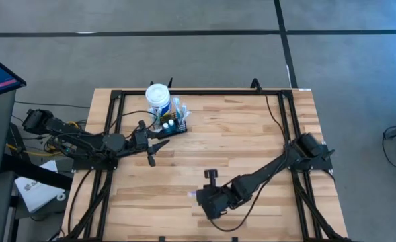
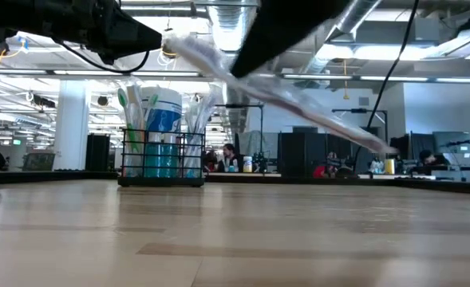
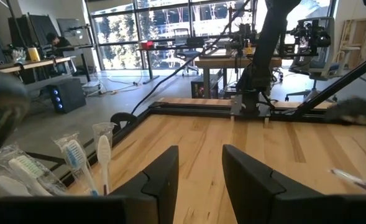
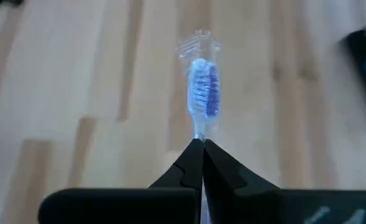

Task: Pick & Place toothbrushing station
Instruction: Put the purple toothbrush into the wire organizer

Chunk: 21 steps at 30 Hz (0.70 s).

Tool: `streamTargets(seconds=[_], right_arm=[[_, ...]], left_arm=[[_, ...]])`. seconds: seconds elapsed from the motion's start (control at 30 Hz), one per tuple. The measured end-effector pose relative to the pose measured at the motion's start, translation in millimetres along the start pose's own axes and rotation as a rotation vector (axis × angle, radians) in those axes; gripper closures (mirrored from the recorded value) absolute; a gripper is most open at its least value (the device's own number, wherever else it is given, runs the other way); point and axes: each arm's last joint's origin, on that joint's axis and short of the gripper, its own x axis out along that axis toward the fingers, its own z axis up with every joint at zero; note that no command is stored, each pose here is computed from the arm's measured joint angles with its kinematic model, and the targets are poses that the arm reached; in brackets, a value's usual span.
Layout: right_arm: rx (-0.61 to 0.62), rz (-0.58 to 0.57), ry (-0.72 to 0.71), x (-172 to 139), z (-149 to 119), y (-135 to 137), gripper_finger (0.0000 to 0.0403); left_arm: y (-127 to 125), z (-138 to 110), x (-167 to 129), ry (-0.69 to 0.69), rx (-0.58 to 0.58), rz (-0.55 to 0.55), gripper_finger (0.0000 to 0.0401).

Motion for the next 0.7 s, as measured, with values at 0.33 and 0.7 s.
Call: streamTargets(seconds=[0.33,0.7], right_arm=[[0.024,-0.167,-0.103,-24.9,14.9,-27.0,0.0403],[0.048,-0.176,-0.341,-53.5,14.7,-57.0,0.0403]], left_arm=[[0.0,0.0,0.0,0.0,0.0,0.0,0.0284],[0.0,-0.1,0.0,0.001,0.001,0.0,0.0284]])
